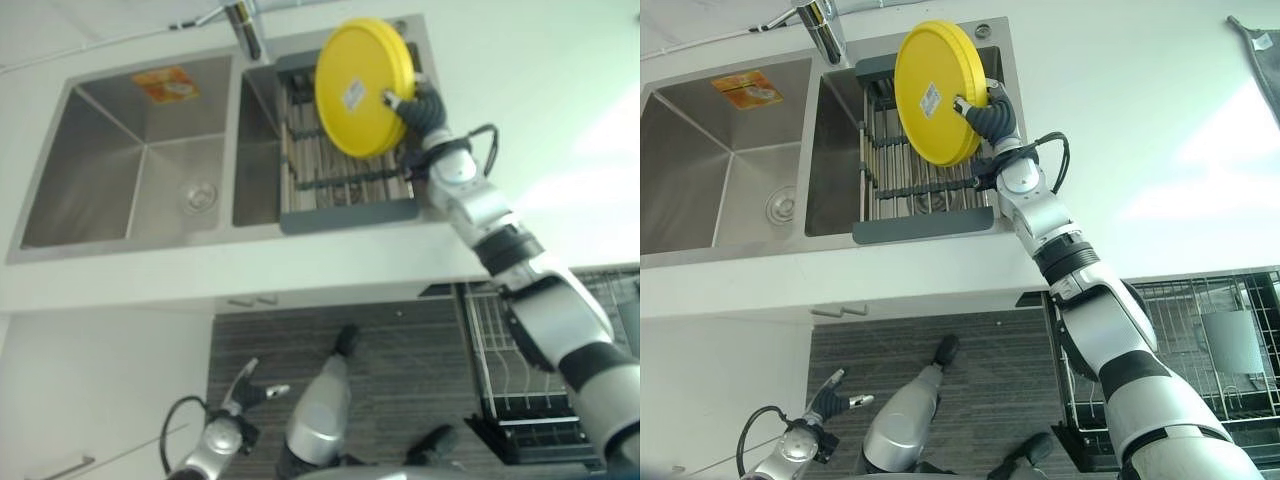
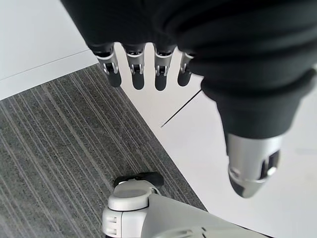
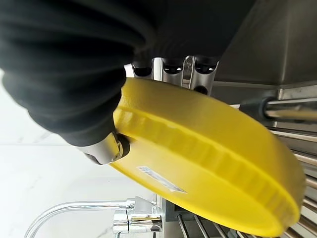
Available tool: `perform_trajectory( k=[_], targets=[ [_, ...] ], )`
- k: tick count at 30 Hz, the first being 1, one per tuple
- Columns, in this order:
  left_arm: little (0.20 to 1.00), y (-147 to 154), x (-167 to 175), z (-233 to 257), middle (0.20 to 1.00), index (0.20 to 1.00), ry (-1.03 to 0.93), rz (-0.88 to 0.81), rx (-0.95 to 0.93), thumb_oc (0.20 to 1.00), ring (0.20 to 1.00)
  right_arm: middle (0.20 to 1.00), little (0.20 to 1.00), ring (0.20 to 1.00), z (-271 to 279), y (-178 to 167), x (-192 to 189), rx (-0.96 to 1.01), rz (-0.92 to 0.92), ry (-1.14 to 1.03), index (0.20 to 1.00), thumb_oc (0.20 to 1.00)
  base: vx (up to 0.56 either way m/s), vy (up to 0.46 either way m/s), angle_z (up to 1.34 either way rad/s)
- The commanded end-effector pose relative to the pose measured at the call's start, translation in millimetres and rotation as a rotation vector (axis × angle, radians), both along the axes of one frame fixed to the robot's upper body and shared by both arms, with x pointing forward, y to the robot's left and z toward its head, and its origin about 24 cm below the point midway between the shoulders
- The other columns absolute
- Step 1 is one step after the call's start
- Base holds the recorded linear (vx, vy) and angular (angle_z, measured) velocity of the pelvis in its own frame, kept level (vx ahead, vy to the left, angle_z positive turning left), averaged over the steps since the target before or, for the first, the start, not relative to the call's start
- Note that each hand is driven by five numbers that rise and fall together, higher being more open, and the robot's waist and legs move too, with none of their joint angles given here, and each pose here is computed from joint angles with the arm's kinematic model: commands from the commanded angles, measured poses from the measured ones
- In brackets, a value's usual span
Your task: Place the dishes in the dishwasher.
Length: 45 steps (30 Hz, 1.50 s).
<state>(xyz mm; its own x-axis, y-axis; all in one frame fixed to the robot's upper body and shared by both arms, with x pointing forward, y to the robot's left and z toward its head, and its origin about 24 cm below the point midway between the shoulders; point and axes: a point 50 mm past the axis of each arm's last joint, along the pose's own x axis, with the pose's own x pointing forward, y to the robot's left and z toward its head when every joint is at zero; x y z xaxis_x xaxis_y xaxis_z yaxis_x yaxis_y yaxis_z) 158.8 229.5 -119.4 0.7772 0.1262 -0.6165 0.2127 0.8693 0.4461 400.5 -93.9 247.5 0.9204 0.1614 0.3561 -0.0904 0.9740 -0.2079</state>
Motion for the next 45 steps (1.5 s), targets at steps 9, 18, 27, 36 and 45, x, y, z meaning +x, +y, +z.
perform_trajectory(
  k=[9, 18, 27, 36, 45],
  targets=[
    [1.0, 9.8, 7.1, 4.0, 1.0, 1.0, -0.014, -0.008, 0.036, 1.0, 1.0, 0.2, 0.2, 0.2, 53.5, 16.7, -33.7, 0.385, 0.242, -0.335, 0.2, 0.2, -0.02, -0.033, -0.01],
    [1.0, 2.4, -12.2, -8.4, 1.0, 1.0, 0.046, -0.082, 0.113, 1.0, 1.0, 0.2, 0.2, 0.2, 60.0, 23.2, -82.1, 0.582, 0.372, -0.518, 0.2, 0.2, -0.04, -0.094, -0.29],
    [1.0, -14.8, -16.6, -18.5, 1.0, 1.0, 0.127, -0.152, 0.134, 1.0, 1.0, 0.2, 0.2, 0.2, 29.8, -4.5, -95.6, 0.799, 0.354, -0.424, 0.2, 0.2, 0.06, -0.142, -0.59],
    [1.0, -25.0, -29.4, -26.0, 1.0, 1.0, 0.176, -0.183, 0.114, 1.0, 1.0, 0.2, 0.2, 0.2, -22.2, -60.7, -112.0, 0.689, 0.222, -0.33, 0.2, 0.2, 0.02, -0.134, -0.68],
    [1.0, -51.0, 8.7, -5.1, 1.0, 1.0, 0.032, -0.391, 0.086, 1.0, 1.0, 0.2, 0.2, 0.2, -73.5, -97.7, -107.6, 0.387, 0.085, -0.17, 0.2, 0.2, -0.04, -0.033, -0.26]
  ],
)
